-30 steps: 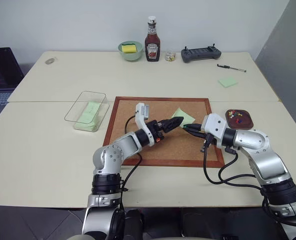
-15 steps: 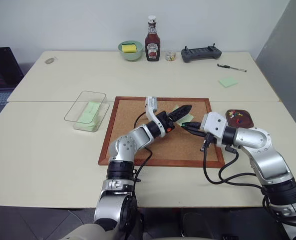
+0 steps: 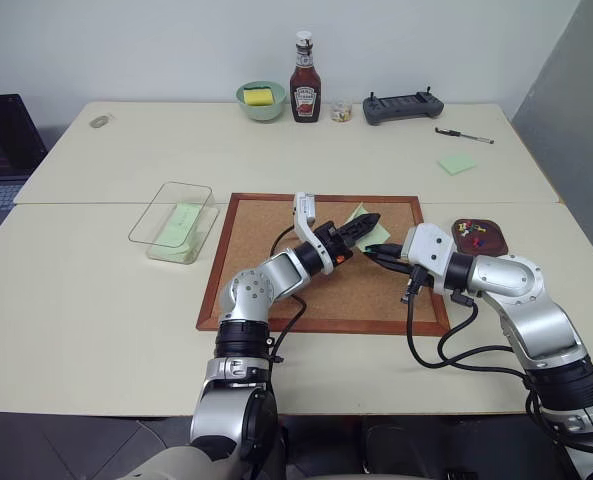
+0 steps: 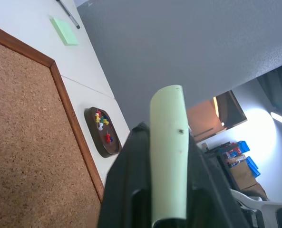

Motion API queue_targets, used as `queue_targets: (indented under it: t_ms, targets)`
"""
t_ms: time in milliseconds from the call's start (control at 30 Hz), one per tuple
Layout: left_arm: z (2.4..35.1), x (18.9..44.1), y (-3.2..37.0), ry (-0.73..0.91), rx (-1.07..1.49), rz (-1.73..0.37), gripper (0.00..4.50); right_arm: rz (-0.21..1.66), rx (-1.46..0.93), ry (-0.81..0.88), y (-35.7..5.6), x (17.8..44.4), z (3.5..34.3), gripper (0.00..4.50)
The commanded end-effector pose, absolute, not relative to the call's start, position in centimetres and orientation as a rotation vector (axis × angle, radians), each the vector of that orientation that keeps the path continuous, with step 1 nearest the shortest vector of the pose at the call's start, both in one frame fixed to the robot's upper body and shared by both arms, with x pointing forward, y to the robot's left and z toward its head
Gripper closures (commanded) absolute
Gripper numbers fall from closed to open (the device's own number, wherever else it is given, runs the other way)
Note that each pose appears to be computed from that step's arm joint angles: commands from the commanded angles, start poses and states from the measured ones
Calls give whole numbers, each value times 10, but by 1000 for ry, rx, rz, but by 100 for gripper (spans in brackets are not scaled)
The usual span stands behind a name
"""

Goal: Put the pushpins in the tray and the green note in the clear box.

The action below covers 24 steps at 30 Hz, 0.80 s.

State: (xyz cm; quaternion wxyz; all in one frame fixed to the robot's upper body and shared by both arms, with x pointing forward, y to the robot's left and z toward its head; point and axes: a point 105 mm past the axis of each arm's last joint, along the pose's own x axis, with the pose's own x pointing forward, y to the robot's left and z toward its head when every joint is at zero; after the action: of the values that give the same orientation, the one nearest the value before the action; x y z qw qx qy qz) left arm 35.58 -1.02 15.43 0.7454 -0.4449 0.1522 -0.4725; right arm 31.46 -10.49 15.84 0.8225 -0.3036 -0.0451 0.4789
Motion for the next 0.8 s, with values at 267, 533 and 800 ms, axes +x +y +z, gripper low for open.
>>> queue_targets:
  t_ms: [267, 533, 800]
  targets:
    - [170, 348, -14, 274, -982, -1105, 447, 991, -647, -176, -103, 316, 181, 450]
    - [170, 350, -12, 253, -977, -1087, 447, 974, -583, -191, -105, 315, 187, 450]
    - [162, 364, -7, 236, -941, -985, 447, 971, -561, -217, -105, 311, 192, 450]
